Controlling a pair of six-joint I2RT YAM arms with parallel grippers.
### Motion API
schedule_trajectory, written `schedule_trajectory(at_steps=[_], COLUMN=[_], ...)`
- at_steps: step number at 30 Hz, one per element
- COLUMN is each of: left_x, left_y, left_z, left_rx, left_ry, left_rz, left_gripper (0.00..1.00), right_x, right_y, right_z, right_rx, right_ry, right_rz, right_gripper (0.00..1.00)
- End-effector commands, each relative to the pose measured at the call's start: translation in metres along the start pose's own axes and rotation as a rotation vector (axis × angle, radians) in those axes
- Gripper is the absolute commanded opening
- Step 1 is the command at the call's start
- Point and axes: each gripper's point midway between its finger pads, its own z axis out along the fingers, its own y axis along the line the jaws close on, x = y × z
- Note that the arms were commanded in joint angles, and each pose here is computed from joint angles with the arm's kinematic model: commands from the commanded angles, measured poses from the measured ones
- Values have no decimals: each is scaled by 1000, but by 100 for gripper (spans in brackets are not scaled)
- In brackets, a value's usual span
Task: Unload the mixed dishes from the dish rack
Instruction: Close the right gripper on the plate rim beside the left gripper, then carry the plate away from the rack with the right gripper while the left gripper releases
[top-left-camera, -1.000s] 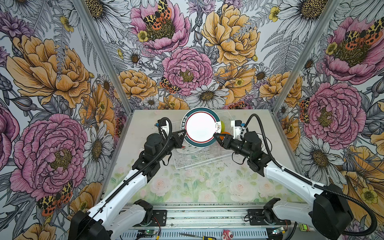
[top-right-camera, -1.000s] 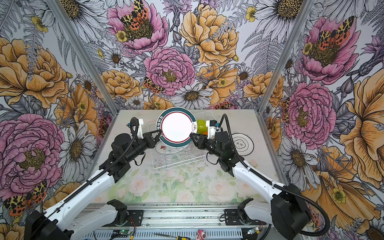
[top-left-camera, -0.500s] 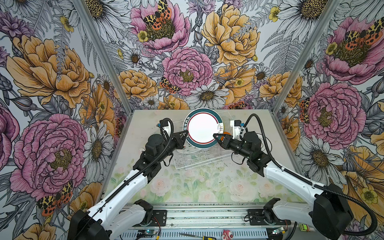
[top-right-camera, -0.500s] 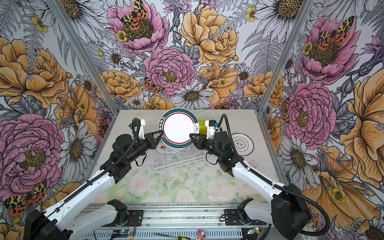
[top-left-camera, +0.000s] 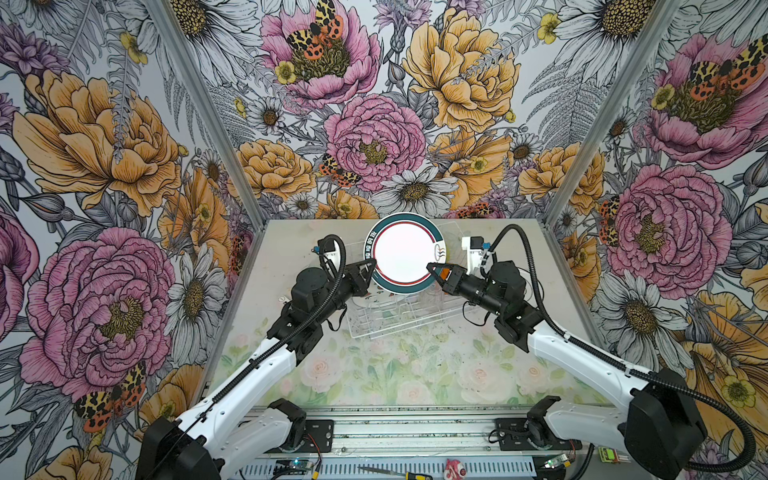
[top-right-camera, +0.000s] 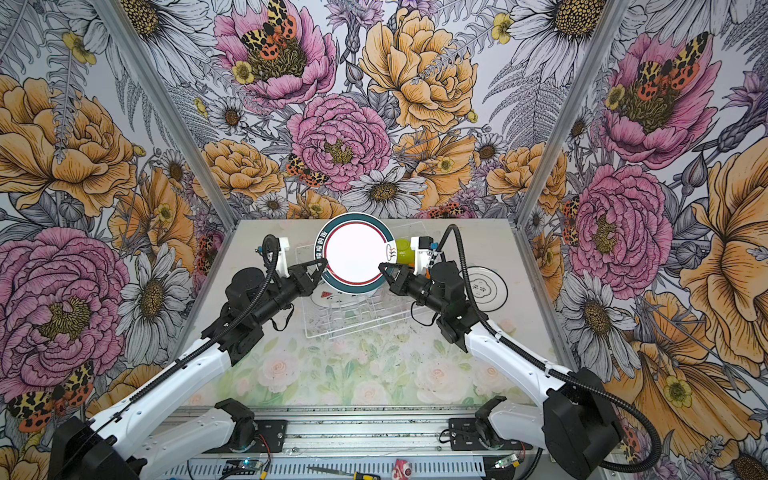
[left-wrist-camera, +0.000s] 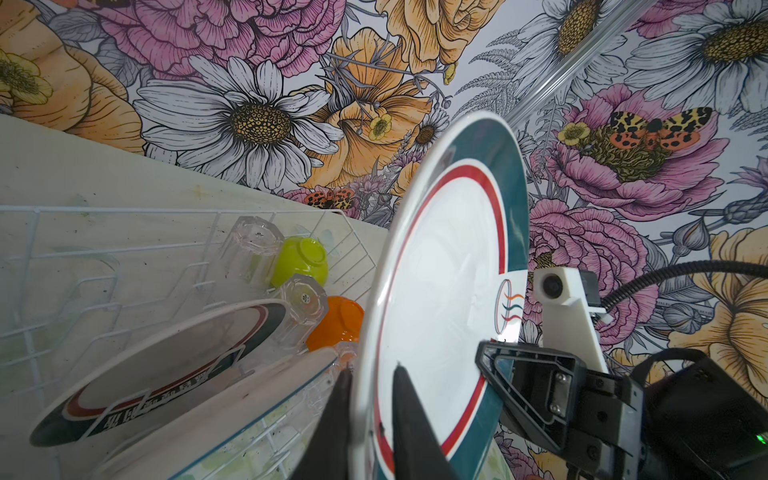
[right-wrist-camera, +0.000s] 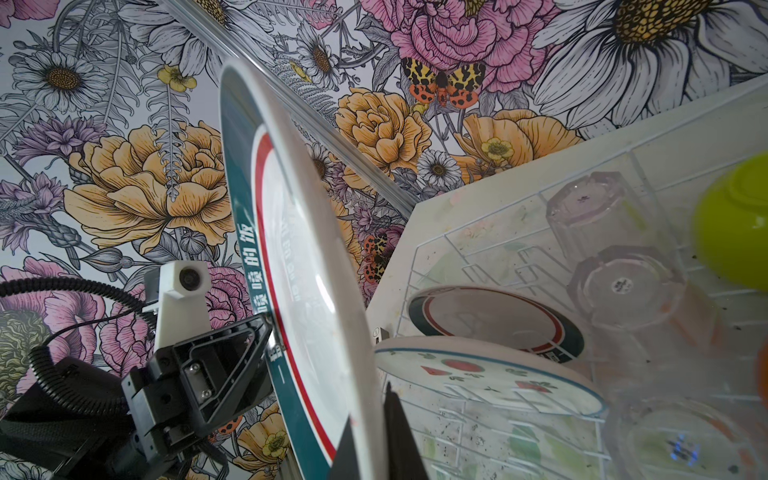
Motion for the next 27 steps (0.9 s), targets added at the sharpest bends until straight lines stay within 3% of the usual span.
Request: schedule_trajectory(at_steps=[1, 4, 7, 27], left_x=[-19, -22, -25, -37], left_y=[-21, -21, -20, -14], left_z=[-4, -6, -9, -14], left_rx=[67, 58, 50, -32], left_ry=[-69, -82, -95, -115], left_rz=[35, 40, 52, 82], left_gripper=[65, 88, 98, 99], right_x=[-9, -11, -13, -29], right_y=[-7, -6, -5, -27], right_z=[1, 0, 0, -29], right_rx=[51, 52, 53, 132], right_ry=[-37, -48, -55, -152], right_rz=[-23, -23, -22, 19], right_gripper=[0, 0, 0, 0])
